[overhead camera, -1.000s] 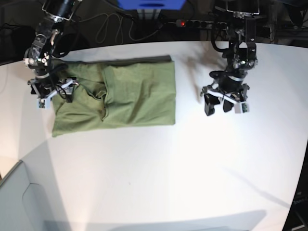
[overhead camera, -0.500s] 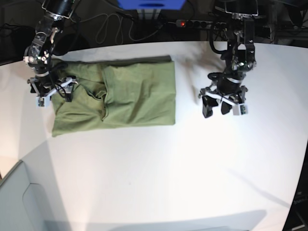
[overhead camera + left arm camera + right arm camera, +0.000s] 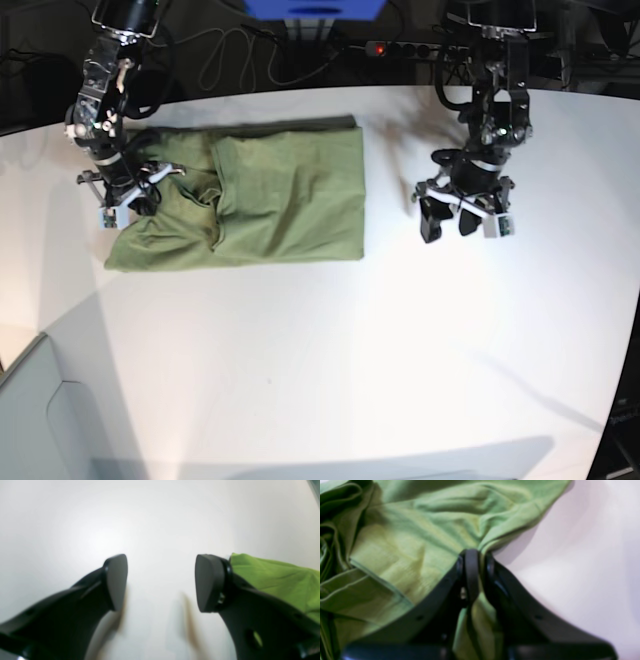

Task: Fold the T-shirt properly
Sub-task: 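Move the left gripper back to the shirt's folded edge, then grasp the shirt with both grippers and lift it, bunching it together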

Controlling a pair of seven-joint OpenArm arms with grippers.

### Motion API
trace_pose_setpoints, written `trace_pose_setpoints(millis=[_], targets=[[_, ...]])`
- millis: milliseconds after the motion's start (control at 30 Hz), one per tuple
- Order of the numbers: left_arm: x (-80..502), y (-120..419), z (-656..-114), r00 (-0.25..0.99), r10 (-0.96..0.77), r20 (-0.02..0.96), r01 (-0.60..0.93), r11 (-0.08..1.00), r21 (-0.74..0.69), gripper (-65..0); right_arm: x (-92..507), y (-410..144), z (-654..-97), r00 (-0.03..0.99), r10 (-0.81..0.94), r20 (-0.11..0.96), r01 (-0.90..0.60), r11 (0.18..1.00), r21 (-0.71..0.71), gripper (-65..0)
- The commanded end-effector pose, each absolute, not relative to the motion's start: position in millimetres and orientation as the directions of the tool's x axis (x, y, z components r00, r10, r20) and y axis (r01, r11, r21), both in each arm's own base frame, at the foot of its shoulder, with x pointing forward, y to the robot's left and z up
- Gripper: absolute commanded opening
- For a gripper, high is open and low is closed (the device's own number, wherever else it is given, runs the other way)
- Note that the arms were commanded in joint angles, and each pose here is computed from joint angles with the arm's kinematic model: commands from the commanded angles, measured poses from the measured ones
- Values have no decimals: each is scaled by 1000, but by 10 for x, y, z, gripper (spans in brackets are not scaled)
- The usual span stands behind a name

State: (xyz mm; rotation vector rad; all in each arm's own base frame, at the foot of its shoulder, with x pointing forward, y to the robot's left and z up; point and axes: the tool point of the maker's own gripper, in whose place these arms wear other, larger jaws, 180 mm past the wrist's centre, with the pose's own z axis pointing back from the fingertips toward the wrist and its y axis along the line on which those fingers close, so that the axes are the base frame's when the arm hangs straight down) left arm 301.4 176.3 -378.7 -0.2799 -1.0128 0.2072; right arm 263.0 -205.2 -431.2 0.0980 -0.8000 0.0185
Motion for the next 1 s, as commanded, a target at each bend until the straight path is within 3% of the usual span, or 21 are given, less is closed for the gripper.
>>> trace_pose_setpoints(millis=[0, 367, 733, 967], targets=[[3079, 1768, -3666, 478, 294, 828, -20, 946, -324, -245, 2536, -2067, -4384, 737, 6, 676, -65, 996, 62, -648], [2996, 975, -3879, 577, 236, 782, 138, 915, -378, -248, 2849, -1887, -3745, 597, 79, 798, -129, 992, -2, -648], [2981, 737, -4154, 634, 273, 723, 108, 895, -433, -253, 2913, -1231, -3135, 435, 187, 881, -306, 951, -51, -648], [2979, 743, -4194, 641, 274, 717, 101, 896, -433, -428, 2797, -484, -3055, 392, 196, 899, -468, 884, 11, -649]])
